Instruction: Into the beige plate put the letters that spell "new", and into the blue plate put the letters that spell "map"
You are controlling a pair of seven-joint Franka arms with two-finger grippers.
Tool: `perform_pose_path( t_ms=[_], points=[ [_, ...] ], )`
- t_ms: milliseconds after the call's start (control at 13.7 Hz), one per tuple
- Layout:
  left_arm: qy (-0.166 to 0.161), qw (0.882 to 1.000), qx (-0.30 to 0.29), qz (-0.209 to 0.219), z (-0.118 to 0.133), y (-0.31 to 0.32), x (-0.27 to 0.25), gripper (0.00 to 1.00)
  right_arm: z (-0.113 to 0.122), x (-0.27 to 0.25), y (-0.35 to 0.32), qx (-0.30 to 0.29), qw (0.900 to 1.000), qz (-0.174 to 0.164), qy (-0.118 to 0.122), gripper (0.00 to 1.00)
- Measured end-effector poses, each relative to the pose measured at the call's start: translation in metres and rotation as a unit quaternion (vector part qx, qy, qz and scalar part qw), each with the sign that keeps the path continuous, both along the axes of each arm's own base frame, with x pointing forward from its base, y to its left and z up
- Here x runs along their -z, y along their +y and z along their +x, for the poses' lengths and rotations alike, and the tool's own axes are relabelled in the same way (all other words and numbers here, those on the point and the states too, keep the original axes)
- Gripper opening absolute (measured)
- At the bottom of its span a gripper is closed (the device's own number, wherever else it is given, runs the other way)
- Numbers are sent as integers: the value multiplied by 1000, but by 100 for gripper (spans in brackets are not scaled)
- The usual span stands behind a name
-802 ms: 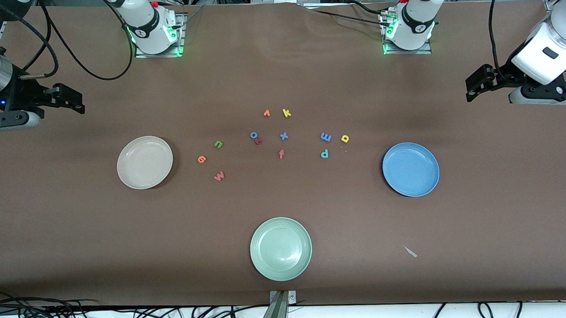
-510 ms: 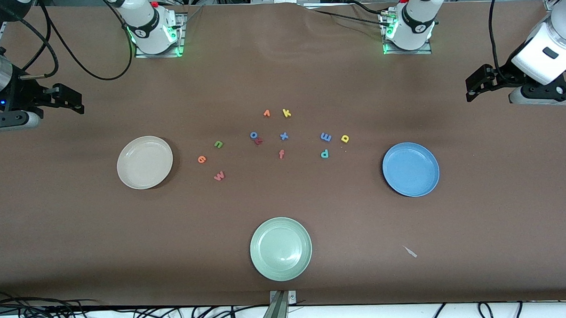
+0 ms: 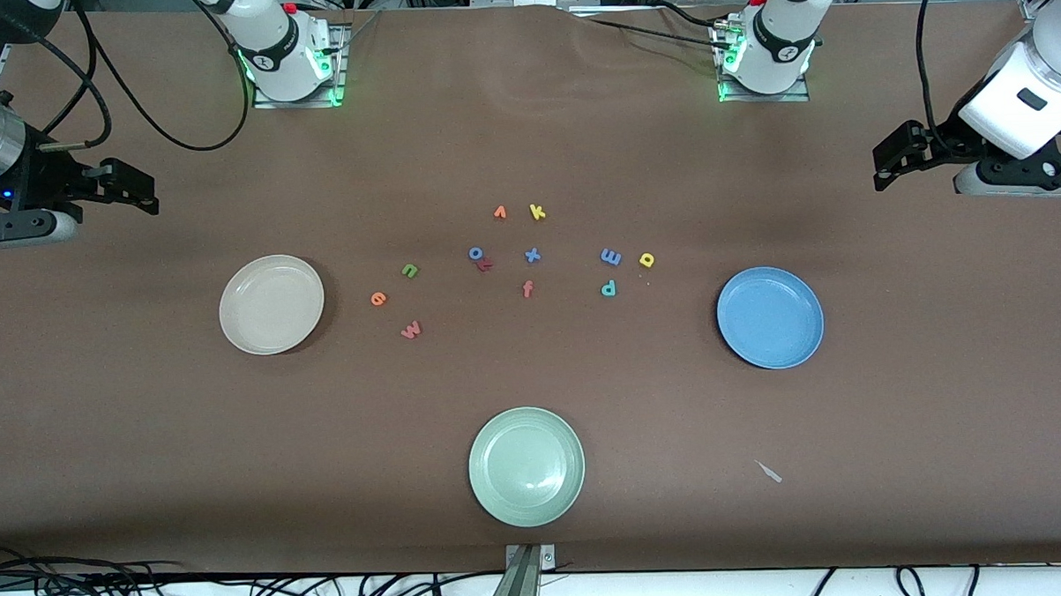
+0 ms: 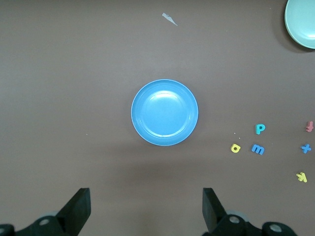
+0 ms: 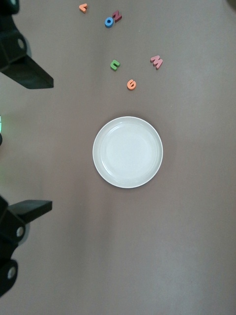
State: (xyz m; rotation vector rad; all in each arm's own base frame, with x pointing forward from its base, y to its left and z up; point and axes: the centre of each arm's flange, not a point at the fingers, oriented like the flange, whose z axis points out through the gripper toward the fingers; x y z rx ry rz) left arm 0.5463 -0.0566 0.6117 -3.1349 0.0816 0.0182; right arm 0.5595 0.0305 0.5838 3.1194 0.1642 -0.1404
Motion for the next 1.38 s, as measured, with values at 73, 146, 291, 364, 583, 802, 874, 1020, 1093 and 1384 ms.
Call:
perform_pose_path(
  t_ms=[73,146,291,364,583,802,874,1020,1093,1384],
  points=[
    [0,1000,0,0,0,0,0,100,0,0,0,-1,1000,0,0,100],
    [0,1000,0,0,0,0,0,100,0,0,0,-2,1000,0,0,100],
    [0,1000,0,0,0,0,0,100,0,1,0,-3,1000,0,1,100],
    [0,1000,0,0,0,0,0,100,0,1,0,-3,1000,0,1,100],
    [0,1000,0,0,0,0,0,100,0,2,0,-3,1000,0,3,100],
    [0,1000,0,0,0,0,0,100,0,3,0,-3,1000,0,4,100],
    [0,1000,0,0,0,0,0,100,0,4,0,-3,1000,0,4,100],
    [0,1000,0,0,0,0,0,100,0,4,0,-3,1000,0,4,100],
    [0,1000,0,0,0,0,0,100,0,4,0,-3,1000,0,4,100],
    [0,1000,0,0,0,0,0,100,-1,5,0,-3,1000,0,6,100]
  ],
)
